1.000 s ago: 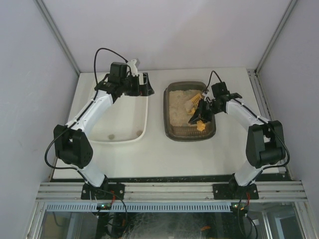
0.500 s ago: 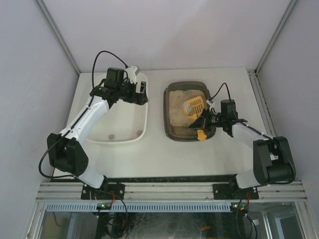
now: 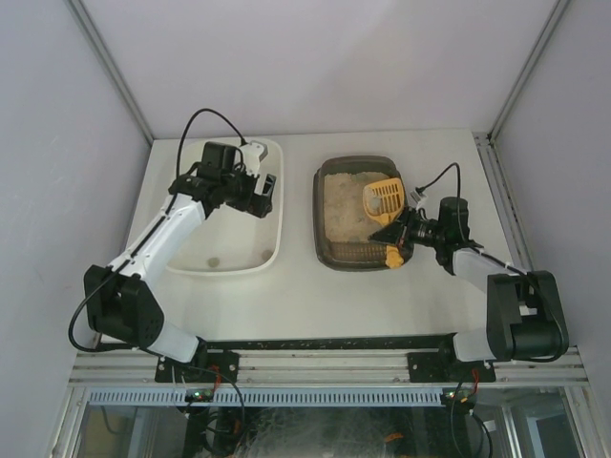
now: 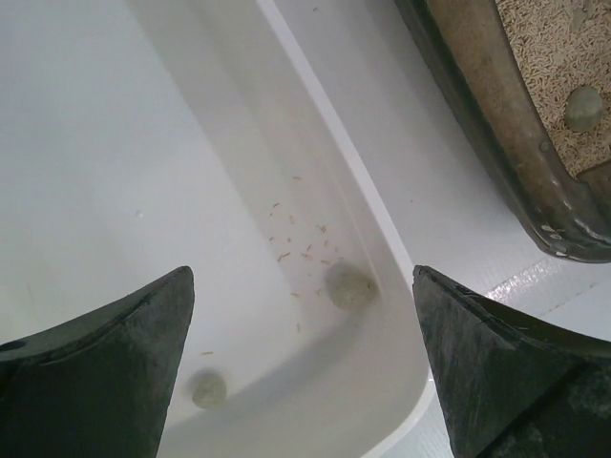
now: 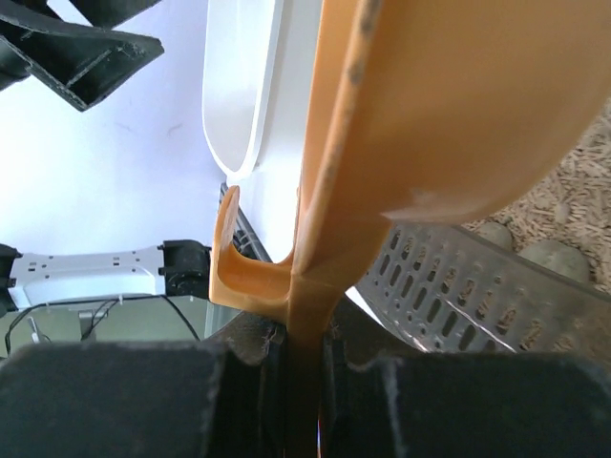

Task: Clean the litter box

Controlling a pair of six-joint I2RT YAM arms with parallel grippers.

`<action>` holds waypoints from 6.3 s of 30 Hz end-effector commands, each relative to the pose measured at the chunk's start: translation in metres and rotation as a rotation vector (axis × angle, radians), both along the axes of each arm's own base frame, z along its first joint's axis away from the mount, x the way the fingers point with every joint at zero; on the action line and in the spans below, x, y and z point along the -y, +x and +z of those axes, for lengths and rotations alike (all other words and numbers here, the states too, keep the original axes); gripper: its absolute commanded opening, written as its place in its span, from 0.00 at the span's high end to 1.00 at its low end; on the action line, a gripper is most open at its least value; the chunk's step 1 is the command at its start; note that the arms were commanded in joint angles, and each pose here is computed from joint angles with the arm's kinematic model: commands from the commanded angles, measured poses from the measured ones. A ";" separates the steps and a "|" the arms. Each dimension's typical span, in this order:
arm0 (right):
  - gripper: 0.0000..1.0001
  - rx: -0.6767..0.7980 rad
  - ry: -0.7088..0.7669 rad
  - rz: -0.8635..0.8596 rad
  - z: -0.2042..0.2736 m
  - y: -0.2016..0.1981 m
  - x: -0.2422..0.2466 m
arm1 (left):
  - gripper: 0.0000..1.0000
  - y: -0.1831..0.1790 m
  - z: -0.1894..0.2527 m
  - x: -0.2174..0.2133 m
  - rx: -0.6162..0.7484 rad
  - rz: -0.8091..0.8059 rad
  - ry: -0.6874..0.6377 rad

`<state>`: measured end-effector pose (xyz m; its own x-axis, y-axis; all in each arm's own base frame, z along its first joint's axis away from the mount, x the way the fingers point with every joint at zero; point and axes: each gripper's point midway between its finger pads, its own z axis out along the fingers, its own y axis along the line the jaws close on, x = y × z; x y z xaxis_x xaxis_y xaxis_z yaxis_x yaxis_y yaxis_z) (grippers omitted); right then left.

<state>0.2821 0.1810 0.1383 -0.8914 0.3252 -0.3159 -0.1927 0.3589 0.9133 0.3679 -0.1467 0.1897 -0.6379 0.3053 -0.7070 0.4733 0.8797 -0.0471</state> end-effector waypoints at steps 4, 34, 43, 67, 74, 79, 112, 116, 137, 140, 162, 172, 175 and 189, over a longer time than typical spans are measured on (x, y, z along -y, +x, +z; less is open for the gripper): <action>1.00 0.096 0.018 0.026 0.020 0.004 -0.005 | 0.00 -0.001 0.022 -0.006 0.093 -0.014 0.012; 1.00 0.006 -0.024 0.036 0.002 0.011 -0.008 | 0.00 0.002 0.025 -0.011 0.117 -0.005 0.041; 1.00 -0.007 0.176 0.056 0.027 0.015 -0.010 | 0.00 -0.001 0.033 -0.028 0.038 -0.013 0.066; 1.00 0.078 -0.224 0.441 0.049 -0.051 -0.164 | 0.00 -0.059 0.046 -0.165 -0.063 0.316 -0.093; 1.00 0.108 -0.489 0.492 0.028 -0.046 -0.207 | 0.00 -0.071 0.033 -0.206 -0.082 0.517 -0.152; 1.00 0.200 -0.886 0.452 0.006 -0.033 -0.205 | 0.00 -0.071 0.034 -0.221 -0.078 0.581 -0.205; 1.00 0.230 -0.495 0.398 0.099 -0.034 -0.179 | 0.00 -0.052 0.074 -0.203 -0.009 0.522 -0.250; 1.00 0.081 -0.517 0.221 0.090 -0.018 -0.107 | 0.00 -0.028 0.092 -0.174 0.032 0.466 -0.193; 1.00 -0.347 -0.881 0.062 -0.017 0.024 0.007 | 0.00 0.141 0.073 0.074 0.015 0.428 -0.444; 1.00 -0.374 -0.898 0.158 -0.019 0.014 0.000 | 0.00 0.141 0.054 0.088 -0.049 0.442 -0.479; 1.00 -0.509 -0.852 0.321 -0.025 -0.017 -0.034 | 0.00 0.110 0.004 0.090 -0.148 0.524 -0.486; 1.00 -0.556 -0.896 0.317 -0.042 -0.015 -0.031 | 0.00 0.111 0.006 0.087 -0.129 0.525 -0.474; 1.00 -0.560 -0.917 0.318 -0.048 -0.005 -0.035 | 0.00 0.110 0.001 0.086 -0.137 0.527 -0.468; 1.00 -0.470 -0.680 0.258 -0.047 0.050 -0.067 | 0.00 0.111 -0.005 0.076 -0.094 0.518 -0.405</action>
<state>0.3066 0.2361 0.0876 -0.9890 -0.0816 0.1238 -0.0271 0.9204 0.3901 0.4760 -0.2252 0.1501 -0.7541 -0.3397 -0.5622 -0.0768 0.8957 -0.4381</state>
